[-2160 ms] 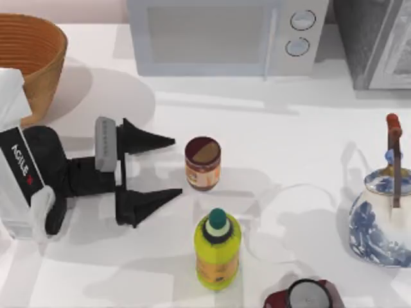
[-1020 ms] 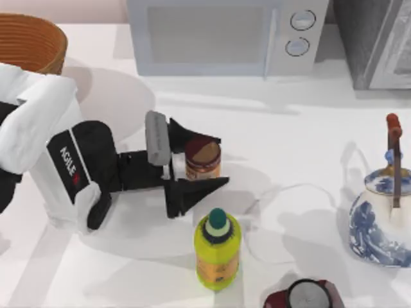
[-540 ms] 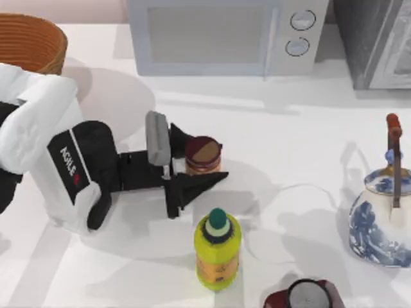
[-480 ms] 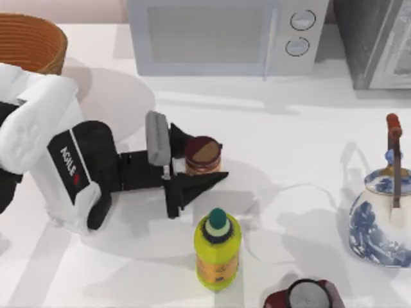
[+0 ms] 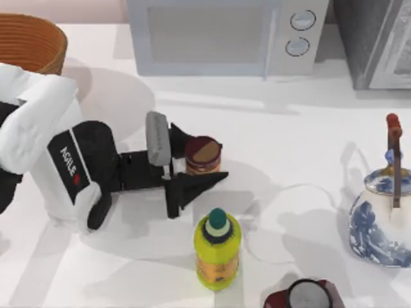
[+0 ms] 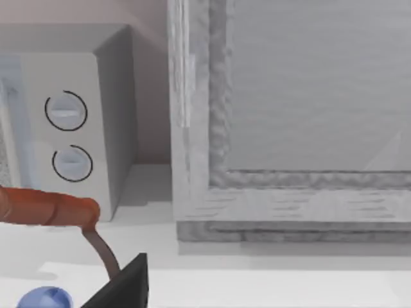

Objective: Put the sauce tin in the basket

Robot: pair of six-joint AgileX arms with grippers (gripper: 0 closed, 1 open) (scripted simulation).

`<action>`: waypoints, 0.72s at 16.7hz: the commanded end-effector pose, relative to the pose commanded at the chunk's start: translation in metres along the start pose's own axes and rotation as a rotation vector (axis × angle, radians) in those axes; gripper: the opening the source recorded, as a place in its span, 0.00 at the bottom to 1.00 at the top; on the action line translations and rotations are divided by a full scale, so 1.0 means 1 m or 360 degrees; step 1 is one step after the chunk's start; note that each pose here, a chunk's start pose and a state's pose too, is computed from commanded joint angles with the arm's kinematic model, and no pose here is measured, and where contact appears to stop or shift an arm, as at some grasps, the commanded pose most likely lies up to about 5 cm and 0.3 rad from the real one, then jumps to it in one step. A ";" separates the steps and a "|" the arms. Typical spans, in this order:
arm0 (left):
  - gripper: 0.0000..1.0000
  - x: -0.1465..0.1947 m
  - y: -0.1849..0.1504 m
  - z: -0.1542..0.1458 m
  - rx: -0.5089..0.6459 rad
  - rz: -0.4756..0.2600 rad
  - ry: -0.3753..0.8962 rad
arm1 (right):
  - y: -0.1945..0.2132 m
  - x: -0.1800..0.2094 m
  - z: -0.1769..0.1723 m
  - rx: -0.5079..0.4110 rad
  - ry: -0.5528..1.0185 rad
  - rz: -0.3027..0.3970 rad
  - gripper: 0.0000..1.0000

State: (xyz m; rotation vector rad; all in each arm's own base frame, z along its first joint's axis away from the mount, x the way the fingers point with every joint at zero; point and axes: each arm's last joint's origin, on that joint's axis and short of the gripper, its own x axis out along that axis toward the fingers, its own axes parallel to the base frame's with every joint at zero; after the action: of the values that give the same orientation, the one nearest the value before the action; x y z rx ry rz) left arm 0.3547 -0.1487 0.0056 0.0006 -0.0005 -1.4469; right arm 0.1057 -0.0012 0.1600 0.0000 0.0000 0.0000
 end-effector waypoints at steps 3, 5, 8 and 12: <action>0.00 0.001 0.007 0.012 0.0046 -0.0019 -0.0015 | 0.000 0.000 0.000 0.0000 0.0000 0.0000 1.00; 0.00 -0.002 0.022 0.039 0.0134 -0.0033 -0.0042 | 0.000 0.000 0.000 0.0000 0.0000 0.0000 1.00; 0.00 -0.029 0.054 0.096 0.0280 0.0023 -0.0072 | 0.000 0.000 0.000 0.0000 0.0000 0.0000 1.00; 0.00 -0.118 0.091 0.166 0.0331 0.0267 -0.0041 | 0.000 0.000 0.000 0.0000 0.0000 0.0000 1.00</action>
State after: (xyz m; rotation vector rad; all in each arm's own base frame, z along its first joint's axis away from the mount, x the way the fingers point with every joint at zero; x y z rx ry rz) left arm 0.4308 -0.0207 0.1722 0.1494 -0.1684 -1.2735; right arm 0.1057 -0.0012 0.1600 0.0000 0.0000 0.0000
